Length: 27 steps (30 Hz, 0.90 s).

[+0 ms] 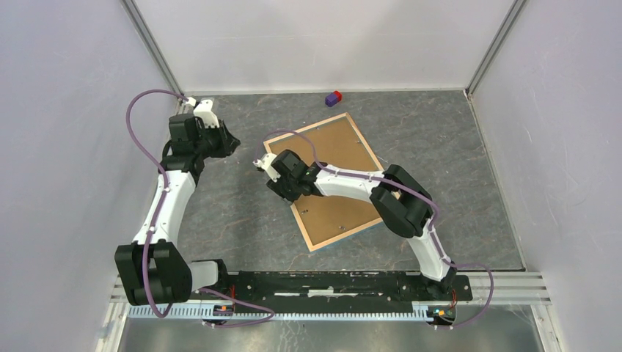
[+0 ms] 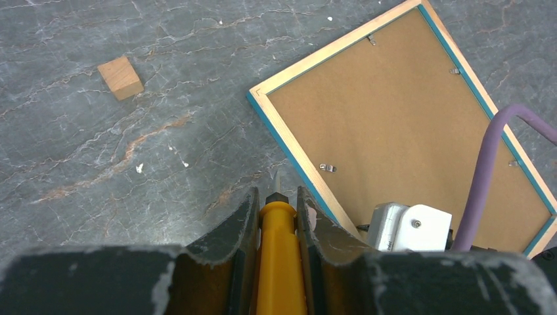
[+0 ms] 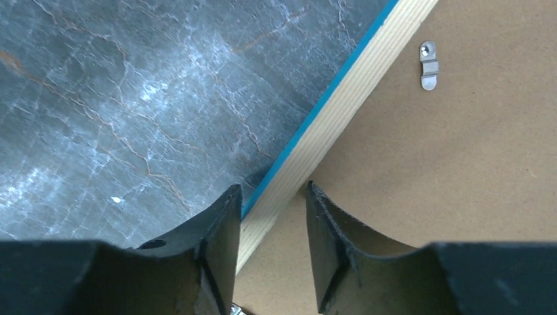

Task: Take the photo out of the frame

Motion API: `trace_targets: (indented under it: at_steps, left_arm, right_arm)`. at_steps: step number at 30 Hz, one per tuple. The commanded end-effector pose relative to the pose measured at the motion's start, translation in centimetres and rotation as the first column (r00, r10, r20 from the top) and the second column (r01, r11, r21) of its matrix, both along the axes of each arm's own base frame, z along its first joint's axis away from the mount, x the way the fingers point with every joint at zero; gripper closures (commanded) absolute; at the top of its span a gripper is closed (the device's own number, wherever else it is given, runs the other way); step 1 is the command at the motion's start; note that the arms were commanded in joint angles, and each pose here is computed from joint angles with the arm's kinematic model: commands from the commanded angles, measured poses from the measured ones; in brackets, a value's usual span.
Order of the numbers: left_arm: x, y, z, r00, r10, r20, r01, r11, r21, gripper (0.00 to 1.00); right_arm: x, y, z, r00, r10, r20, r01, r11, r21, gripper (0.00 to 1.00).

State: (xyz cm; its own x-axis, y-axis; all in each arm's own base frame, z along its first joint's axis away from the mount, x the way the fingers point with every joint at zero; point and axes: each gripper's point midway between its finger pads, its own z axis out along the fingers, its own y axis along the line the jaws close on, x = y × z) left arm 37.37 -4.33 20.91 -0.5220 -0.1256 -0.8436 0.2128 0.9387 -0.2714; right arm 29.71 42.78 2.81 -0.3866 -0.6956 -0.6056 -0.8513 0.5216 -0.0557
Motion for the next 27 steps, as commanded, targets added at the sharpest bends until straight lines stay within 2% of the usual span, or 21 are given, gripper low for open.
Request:
trace_targets:
  at_steps: [1, 5, 8, 17, 21, 27]
  left_arm:
    - [0.4, 0.0, 2.4, 0.997, 0.015, 0.071, -0.013, 0.999, -0.037, 0.98]
    - [0.4, 0.0, 2.5, 0.998, 0.011, 0.069, -0.009, 0.999, -0.035, 0.98]
    - [0.5, 0.1, 2.3, 0.998, 0.015, 0.060, -0.013, 0.999, -0.033, 0.98]
    - [0.5, -0.3, 2.0, 0.999, -0.011, 0.046, 0.013, 0.999, -0.050, 0.98]
    - [0.2, -0.8, 1.7, 0.998, -0.050, 0.034, 0.052, 0.997, -0.049, 0.98]
    - [-1.3, -1.9, 0.6, 0.989, -0.151, 0.000, 0.151, 0.988, -0.030, 0.98]
  right_arm:
    - [-2.1, -1.1, -2.6, 0.999, -0.007, -0.047, 0.005, 0.999, -0.046, 0.62]
    - [-3.1, -2.1, -3.2, 0.997, 0.047, -0.056, -0.051, 0.995, -0.080, 0.81]
    - [-3.6, -3.2, -2.4, 0.995, 0.089, -0.040, -0.092, 0.991, -0.101, 1.00]
    - [-9.1, -8.1, -1.6, 0.947, 0.296, -0.128, -0.311, 0.943, -0.118, 1.00]
    - [-12.4, -11.0, -1.6, 0.869, 0.474, -0.139, -0.488, 0.867, -0.096, 1.00]
    - [-14.4, -15.8, -2.8, 0.785, 0.602, -0.145, -0.619, 0.763, -0.186, 1.00]
